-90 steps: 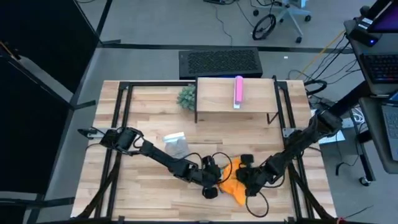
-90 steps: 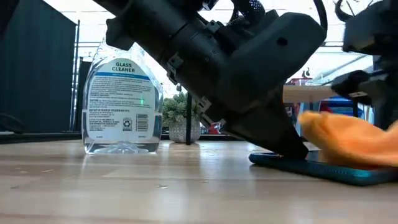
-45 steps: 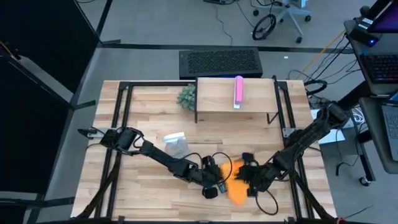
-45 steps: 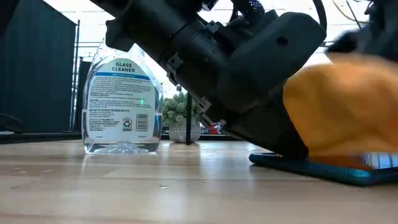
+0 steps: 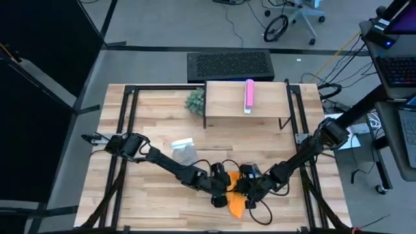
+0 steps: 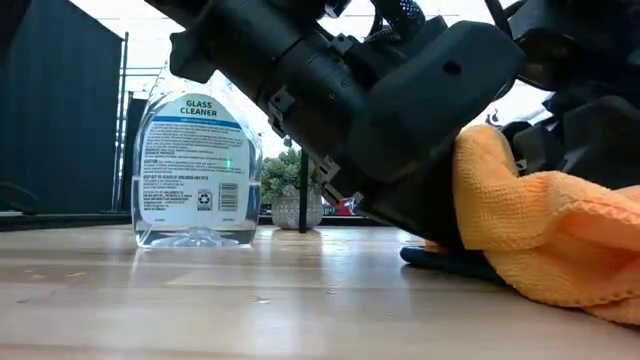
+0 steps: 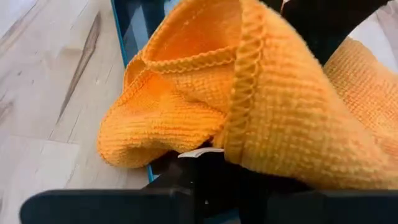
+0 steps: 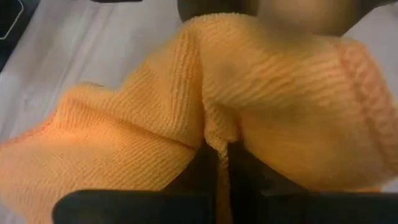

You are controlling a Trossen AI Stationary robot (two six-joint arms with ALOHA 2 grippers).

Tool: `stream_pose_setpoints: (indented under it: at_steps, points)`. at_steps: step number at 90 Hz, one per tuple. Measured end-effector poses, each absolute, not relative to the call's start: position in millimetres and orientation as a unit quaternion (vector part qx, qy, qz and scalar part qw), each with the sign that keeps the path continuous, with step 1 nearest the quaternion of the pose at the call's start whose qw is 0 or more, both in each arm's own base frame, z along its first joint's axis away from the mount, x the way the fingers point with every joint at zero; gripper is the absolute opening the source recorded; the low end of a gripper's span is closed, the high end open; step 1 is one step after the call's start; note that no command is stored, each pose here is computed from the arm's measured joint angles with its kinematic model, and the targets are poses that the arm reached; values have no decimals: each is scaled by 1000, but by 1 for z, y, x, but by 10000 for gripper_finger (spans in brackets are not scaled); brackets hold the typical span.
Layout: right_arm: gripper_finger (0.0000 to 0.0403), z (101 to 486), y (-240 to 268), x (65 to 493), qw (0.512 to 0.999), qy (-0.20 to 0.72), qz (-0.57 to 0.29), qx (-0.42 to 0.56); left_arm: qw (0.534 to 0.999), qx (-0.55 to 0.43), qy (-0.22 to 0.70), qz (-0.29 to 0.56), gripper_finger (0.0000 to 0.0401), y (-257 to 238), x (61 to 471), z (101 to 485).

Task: Apply microfiber cloth
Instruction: Wipe the tablet with the microfiber cloth

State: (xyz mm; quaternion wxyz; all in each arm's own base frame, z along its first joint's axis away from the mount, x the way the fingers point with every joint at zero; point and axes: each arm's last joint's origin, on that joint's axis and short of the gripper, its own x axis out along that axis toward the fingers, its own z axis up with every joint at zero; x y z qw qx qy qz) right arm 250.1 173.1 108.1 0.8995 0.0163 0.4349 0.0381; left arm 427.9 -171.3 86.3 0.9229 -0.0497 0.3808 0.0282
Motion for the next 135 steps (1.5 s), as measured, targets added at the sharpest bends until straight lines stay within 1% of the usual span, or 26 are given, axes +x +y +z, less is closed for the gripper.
stream_pose_setpoints:
  at_steps: [13,23,35,44,50,63,73,84,96,104,110,120,135]
  points:
    - [2,121,163,232,871,490,22,-10,921,-49,384,27,49,-171,428,86]
    - [2,134,150,214,841,540,-2,-27,921,-49,384,27,49,-172,427,86]
    - [2,144,134,192,803,591,-61,-41,921,-48,384,27,49,-172,427,86]
    - [2,150,126,180,782,615,-102,-32,922,-49,384,27,49,-172,427,86]
    - [2,155,128,176,789,605,-107,-17,923,-49,382,26,49,-172,428,89]
    - [2,170,140,162,810,579,-89,25,929,-27,368,18,49,-178,428,113]
    - [2,181,156,147,828,554,-55,67,932,-14,361,16,49,-179,425,137]
    - [2,187,178,141,858,504,-4,101,934,14,352,60,49,-171,421,158]
    - [2,175,196,147,880,464,-1,104,909,54,402,98,49,-152,419,146]
    - [2,156,204,153,878,472,-16,85,896,38,430,106,49,-140,421,135]
    - [2,139,204,155,868,493,-38,55,889,10,451,78,49,-136,423,126]
    - [2,119,200,156,850,519,-93,15,891,-38,450,38,49,-142,426,121]
    - [2,113,187,165,851,507,-126,-49,893,-80,443,11,49,-162,425,115]
